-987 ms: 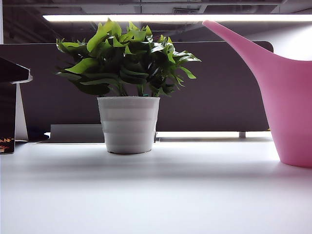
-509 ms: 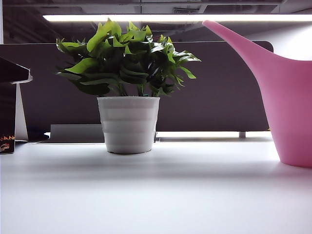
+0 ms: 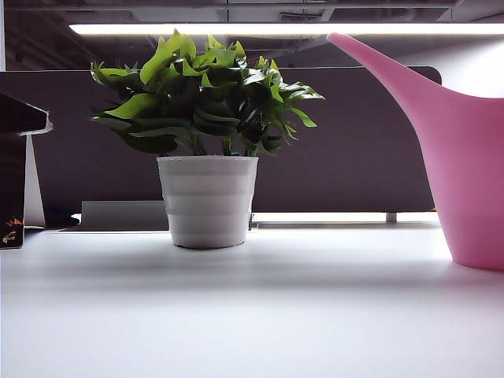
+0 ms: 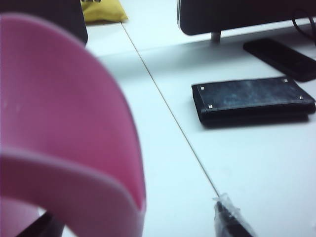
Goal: Pick up the watering can from the table, water the potted plant, and put the can back.
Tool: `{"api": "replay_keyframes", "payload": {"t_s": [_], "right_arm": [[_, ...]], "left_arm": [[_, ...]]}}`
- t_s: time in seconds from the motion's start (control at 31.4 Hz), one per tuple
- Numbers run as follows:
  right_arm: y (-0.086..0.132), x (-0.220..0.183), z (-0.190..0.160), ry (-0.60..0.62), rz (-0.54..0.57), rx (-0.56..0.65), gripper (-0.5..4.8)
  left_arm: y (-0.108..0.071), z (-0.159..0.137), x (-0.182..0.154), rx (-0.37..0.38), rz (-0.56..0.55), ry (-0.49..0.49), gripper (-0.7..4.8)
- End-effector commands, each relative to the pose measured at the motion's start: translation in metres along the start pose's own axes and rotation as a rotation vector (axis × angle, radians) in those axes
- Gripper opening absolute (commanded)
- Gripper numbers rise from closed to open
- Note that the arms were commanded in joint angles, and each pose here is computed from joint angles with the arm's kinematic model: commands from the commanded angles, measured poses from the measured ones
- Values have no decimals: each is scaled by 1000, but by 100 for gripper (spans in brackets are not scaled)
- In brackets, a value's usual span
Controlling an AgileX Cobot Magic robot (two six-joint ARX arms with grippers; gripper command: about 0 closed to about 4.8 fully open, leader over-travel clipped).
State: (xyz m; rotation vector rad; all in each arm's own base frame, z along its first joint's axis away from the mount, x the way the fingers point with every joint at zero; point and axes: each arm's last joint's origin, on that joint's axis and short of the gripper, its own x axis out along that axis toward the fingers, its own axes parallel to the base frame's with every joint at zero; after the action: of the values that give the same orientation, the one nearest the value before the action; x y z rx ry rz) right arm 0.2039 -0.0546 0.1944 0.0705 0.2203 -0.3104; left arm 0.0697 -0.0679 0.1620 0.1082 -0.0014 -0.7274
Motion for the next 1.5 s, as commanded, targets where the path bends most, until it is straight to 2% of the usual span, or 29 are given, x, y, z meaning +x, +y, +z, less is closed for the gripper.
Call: {"api": "replay_keyframes", "payload": {"t_s": [0.03, 0.22, 0.35, 0.48, 0.51, 0.57, 0.6, 0.76, 0.86, 1.15, 1.37, 1.5], "right_arm": [[-1, 3, 3, -33, 40, 8, 386], [-1, 10, 0, -36, 42, 8, 385], [-1, 13, -2, -42, 43, 8, 286], [-1, 13, 0, -56, 43, 8, 264], [-1, 13, 0, -57, 43, 8, 245], [-1, 13, 0, -60, 44, 8, 160], [-1, 13, 0, -60, 44, 8, 136], [0, 13, 0, -63, 72, 7, 29], [0, 13, 1, -63, 73, 8, -4], [0, 9, 9, -129, 78, 49, -5], [0, -6, 30, -237, 80, 57, -5], [0, -10, 44, -249, 78, 49, -5]], "left_arm": [[0, 1, 0, -1, 3, -12, -5], [0, 1, 0, -1, 4, -12, -5], [0, 1, 0, 0, 3, -12, -5], [0, 1, 0, 0, 4, -12, -5], [0, 1, 0, 0, 4, -12, -5], [0, 1, 0, -1, 4, -12, -5], [0, 1, 0, -1, 4, -12, -5], [0, 1, 0, -1, 3, -12, -5], [0, 1, 0, -1, 4, -12, -5], [0, 1, 0, 0, 4, -12, -5], [0, 1, 0, -1, 5, -12, -5], [0, 1, 0, -1, 5, -12, -5]]}}
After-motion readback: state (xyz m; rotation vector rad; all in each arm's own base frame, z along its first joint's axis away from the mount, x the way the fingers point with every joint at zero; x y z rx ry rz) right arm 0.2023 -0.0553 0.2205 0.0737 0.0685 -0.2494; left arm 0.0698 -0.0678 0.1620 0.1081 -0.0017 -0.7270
